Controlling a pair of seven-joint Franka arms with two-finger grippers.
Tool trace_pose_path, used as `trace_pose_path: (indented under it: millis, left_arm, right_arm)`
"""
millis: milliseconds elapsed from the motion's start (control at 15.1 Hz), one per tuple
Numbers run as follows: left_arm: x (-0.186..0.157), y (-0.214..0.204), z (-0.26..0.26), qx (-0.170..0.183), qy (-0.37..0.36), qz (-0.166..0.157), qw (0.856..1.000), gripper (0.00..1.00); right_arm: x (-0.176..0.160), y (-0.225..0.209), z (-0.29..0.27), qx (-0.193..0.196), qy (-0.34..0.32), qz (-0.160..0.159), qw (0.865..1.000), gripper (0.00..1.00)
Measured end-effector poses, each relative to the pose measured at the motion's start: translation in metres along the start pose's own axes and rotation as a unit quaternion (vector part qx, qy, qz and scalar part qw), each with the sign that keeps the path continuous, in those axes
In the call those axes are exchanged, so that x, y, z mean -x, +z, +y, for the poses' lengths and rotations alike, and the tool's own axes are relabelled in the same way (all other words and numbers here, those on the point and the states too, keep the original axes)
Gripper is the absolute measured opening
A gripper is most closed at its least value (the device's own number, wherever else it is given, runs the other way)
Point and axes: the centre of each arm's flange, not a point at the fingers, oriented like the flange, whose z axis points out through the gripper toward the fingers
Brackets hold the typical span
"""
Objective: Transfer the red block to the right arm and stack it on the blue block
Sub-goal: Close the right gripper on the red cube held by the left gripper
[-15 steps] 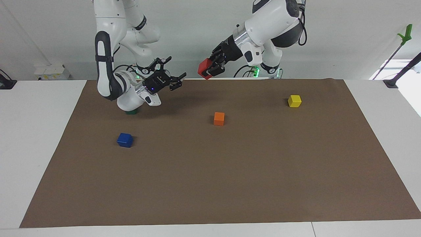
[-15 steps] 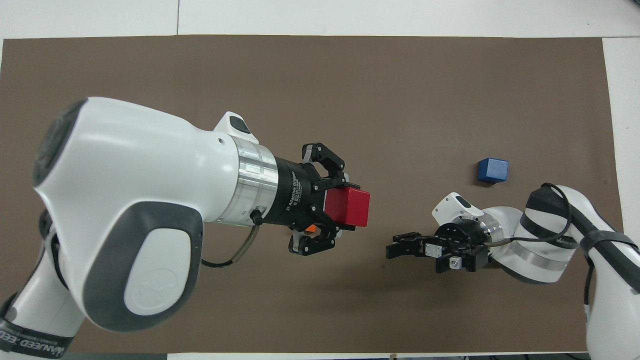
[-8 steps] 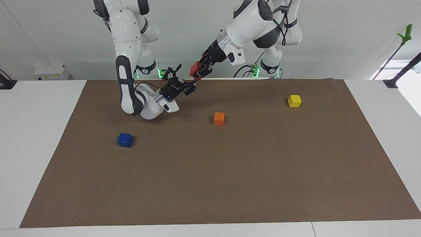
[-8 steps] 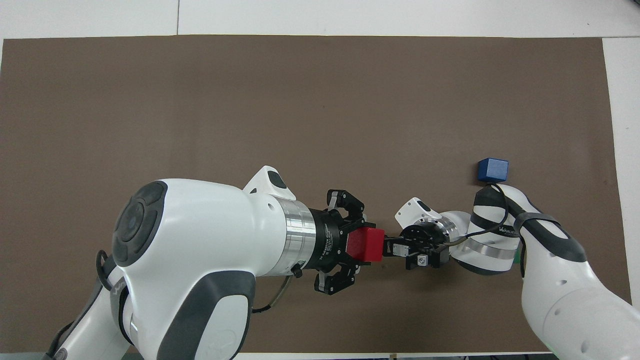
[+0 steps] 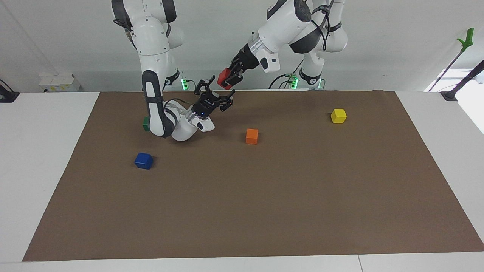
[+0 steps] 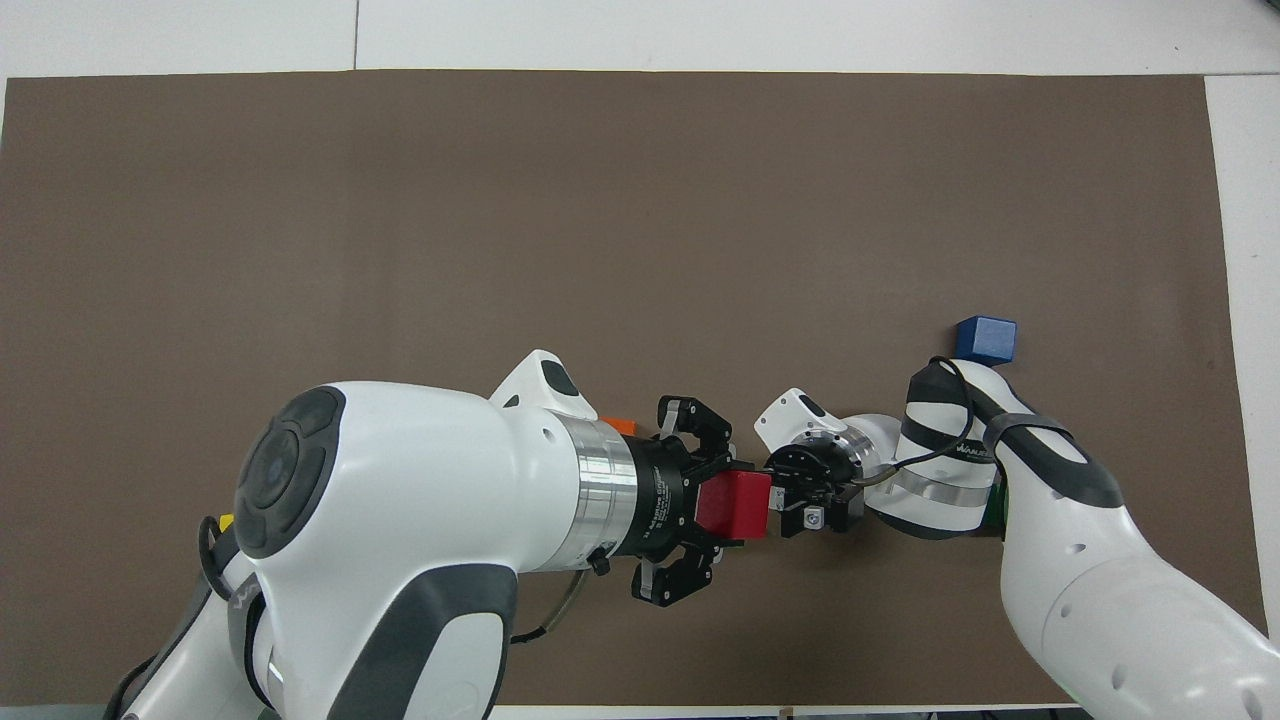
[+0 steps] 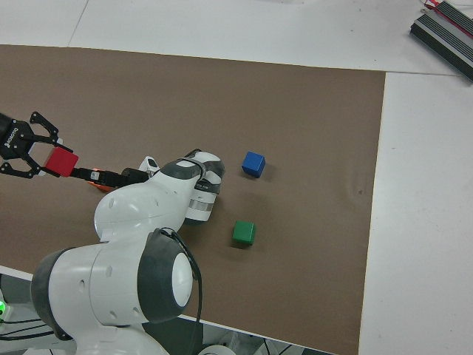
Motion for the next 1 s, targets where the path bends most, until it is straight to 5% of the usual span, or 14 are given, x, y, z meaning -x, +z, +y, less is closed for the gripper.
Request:
trace_pose_path:
  millis: [332,598,996]
  left_arm:
    - [-0.002,0.001,-0.001,-0.001,-0.001,0.001,1.0,0.55]
    - [-0.007,0.005,-0.006,-0.004,-0.005,0.007,1.0,0.55]
    - [-0.009,0.005,-0.015,-0.004,-0.006,0.01,1.0,0.55]
  right_arm:
    - [0.004,0.008,0.003,-0.016,-0.002,-0.003,1.0,1.0]
    - [0.009,0.011,0.006,-0.018,0.004,-0.003,1.0,0.58]
    - [0.017,0.013,0.008,-0.017,0.012,-0.002,1.0,0.55]
